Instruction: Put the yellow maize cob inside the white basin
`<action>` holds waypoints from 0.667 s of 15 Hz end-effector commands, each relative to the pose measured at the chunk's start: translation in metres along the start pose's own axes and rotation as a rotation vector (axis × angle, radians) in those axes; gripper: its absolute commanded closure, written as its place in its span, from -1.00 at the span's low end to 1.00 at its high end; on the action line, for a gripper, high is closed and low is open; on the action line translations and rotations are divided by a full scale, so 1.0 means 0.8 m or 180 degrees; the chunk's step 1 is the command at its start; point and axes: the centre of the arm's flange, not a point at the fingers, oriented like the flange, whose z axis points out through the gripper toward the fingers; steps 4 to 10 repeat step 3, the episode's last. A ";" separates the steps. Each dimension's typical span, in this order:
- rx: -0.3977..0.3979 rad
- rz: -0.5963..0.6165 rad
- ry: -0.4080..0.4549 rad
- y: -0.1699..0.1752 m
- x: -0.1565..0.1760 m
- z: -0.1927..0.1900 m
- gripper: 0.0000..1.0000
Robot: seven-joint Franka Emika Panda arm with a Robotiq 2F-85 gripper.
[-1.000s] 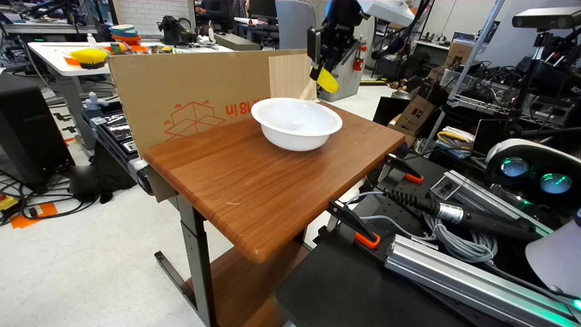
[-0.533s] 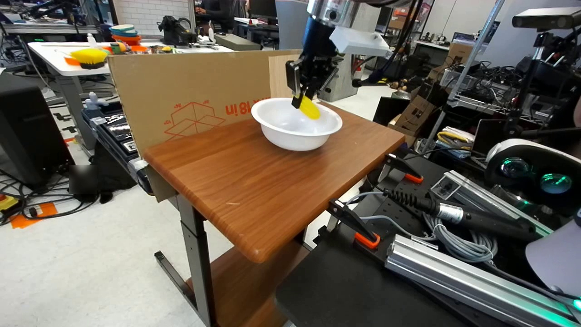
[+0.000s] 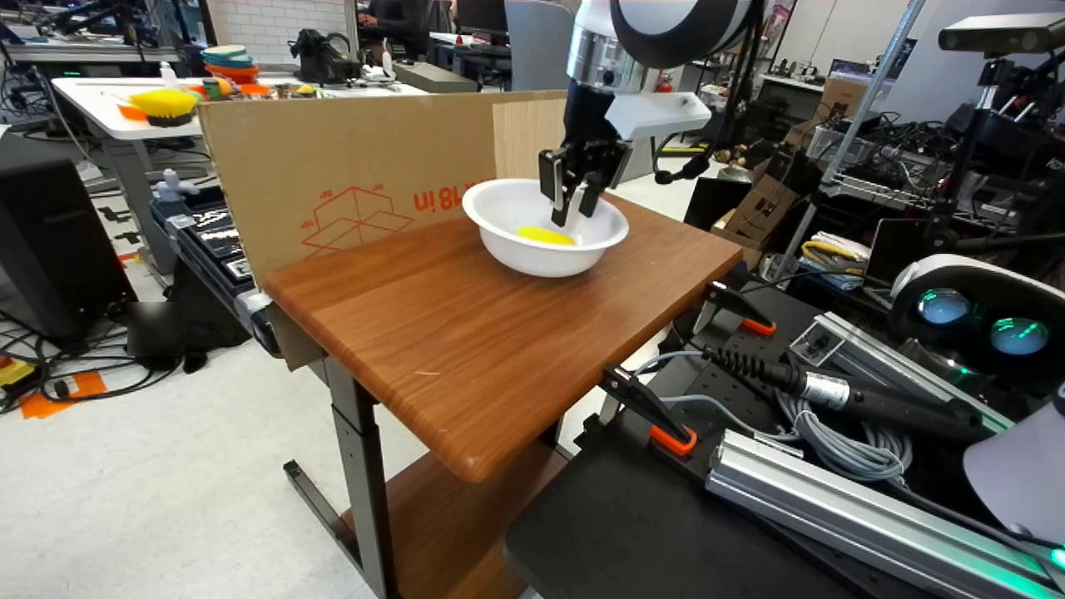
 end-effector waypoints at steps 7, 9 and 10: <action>-0.0005 -0.0002 -0.0021 0.000 -0.001 0.001 -0.54; -0.0005 -0.0002 -0.0021 0.000 -0.001 0.001 -0.54; -0.0005 -0.0002 -0.0021 0.000 -0.001 0.001 -0.54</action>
